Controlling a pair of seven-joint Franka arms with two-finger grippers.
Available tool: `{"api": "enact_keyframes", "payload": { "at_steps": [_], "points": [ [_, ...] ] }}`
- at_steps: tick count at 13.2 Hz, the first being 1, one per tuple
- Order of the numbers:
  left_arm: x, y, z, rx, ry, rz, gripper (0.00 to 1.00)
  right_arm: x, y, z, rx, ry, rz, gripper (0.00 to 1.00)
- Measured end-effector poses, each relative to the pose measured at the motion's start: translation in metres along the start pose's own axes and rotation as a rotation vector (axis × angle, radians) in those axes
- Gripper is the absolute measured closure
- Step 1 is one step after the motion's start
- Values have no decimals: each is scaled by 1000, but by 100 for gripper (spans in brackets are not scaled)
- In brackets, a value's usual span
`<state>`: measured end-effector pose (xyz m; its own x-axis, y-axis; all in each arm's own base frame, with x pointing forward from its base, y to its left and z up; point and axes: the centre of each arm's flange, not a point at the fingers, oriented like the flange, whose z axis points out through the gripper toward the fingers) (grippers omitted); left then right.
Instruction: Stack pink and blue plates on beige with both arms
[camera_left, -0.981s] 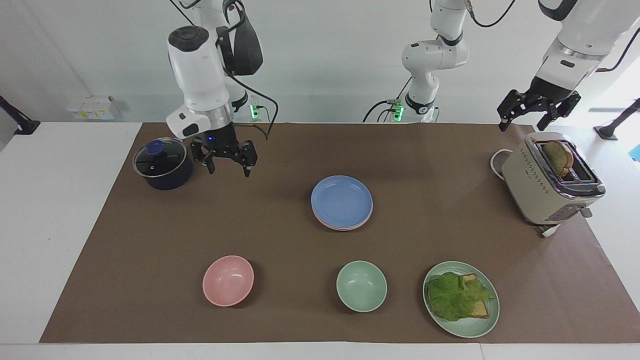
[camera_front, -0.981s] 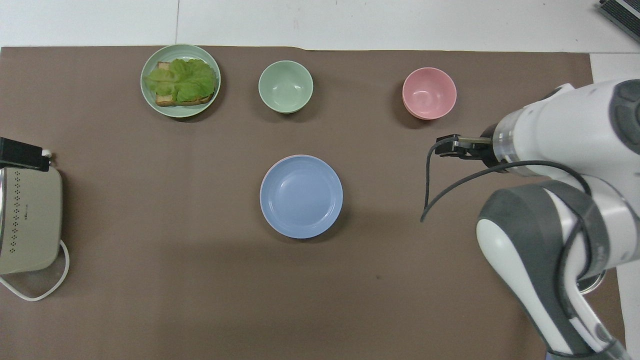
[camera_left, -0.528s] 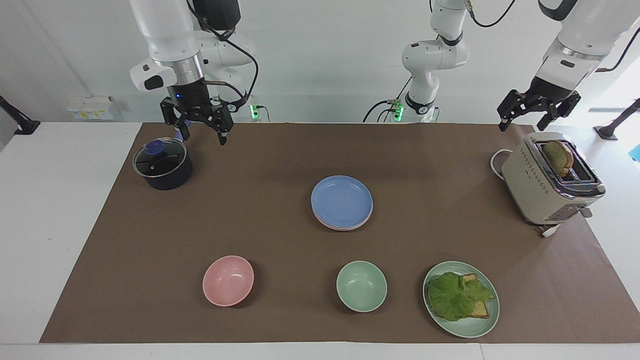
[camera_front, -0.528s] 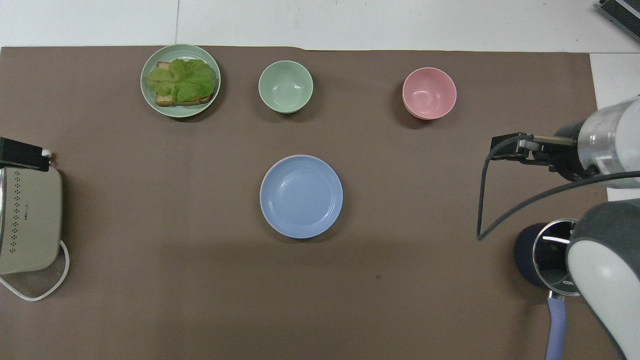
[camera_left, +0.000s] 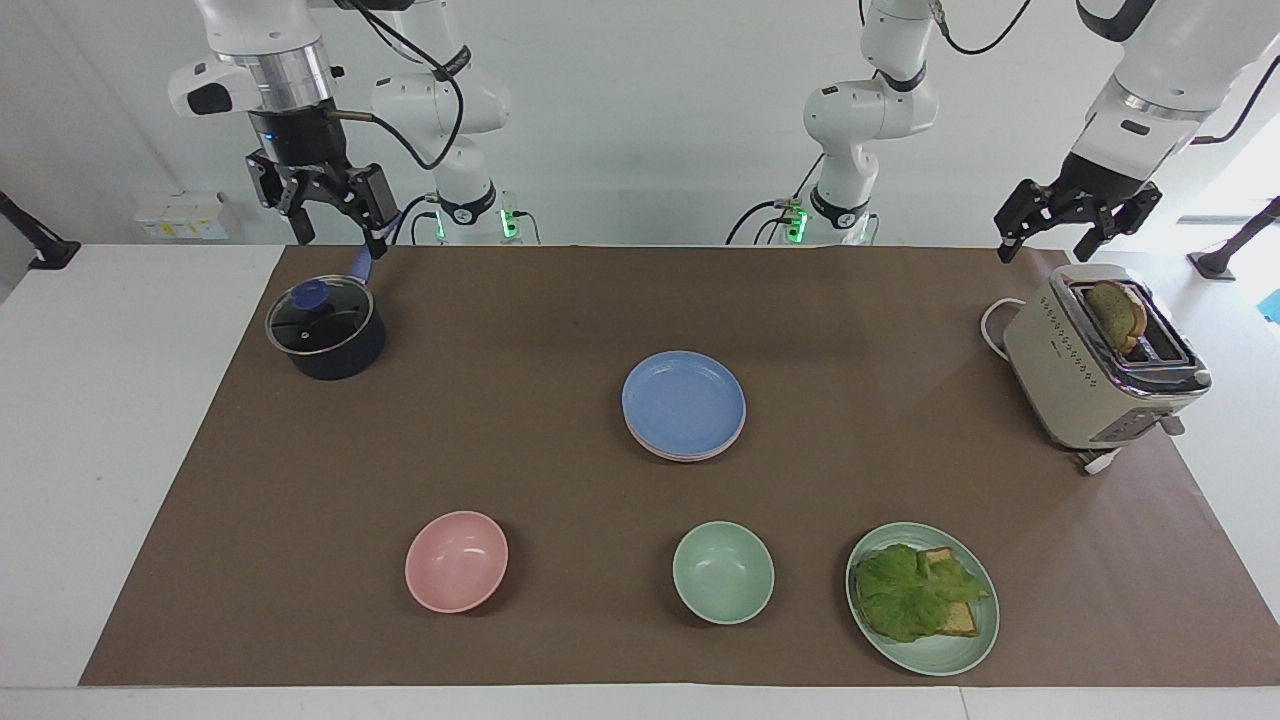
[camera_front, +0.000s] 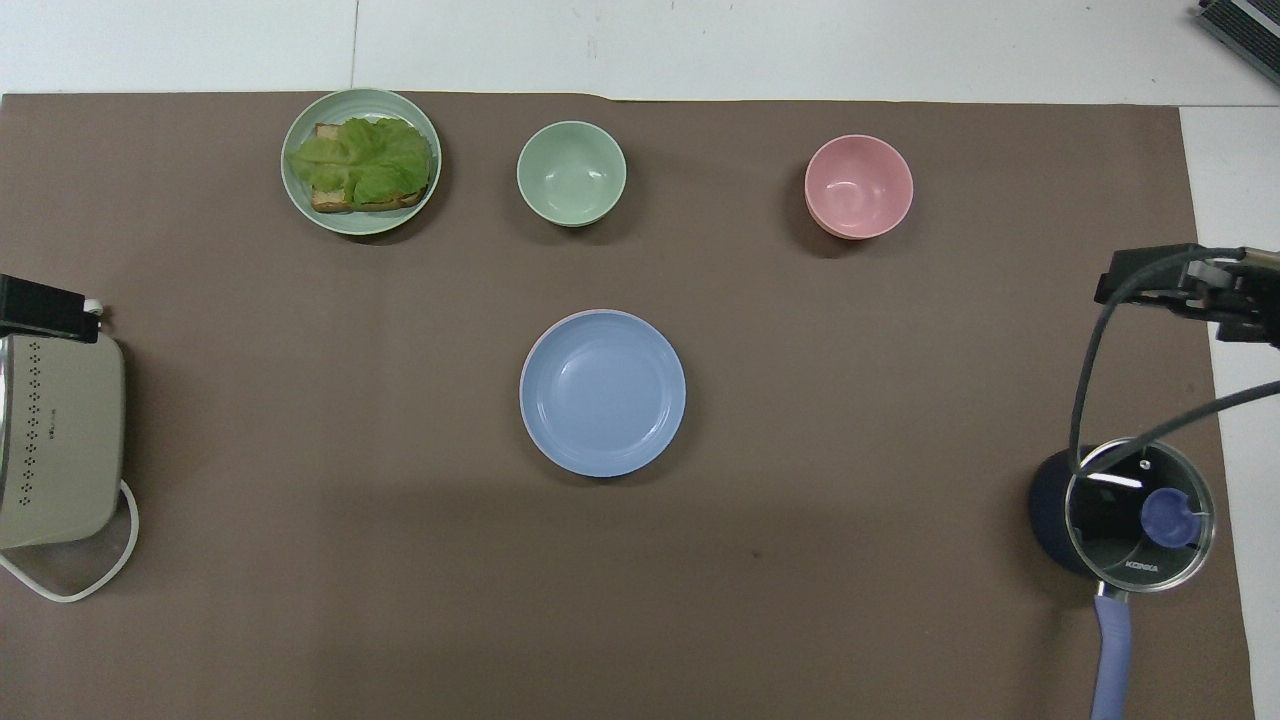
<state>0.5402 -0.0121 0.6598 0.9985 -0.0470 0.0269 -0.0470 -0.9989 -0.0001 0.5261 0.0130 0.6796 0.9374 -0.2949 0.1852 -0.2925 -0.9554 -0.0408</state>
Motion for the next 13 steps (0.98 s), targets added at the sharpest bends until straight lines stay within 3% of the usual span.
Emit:
{"api": "enact_keyframes", "payload": {
  "at_steps": [3, 6, 13],
  "points": [
    [0, 0, 0, 0, 0, 0, 0, 4, 42, -3, -18, -62, -144, 0],
    [0, 0, 0, 0, 0, 0, 0, 3, 49, 17, -29, -131, -180, 0],
    [0, 0, 0, 0, 0, 0, 0, 2, 47, 26, -32, -156, -200, 0]
  ]
}}
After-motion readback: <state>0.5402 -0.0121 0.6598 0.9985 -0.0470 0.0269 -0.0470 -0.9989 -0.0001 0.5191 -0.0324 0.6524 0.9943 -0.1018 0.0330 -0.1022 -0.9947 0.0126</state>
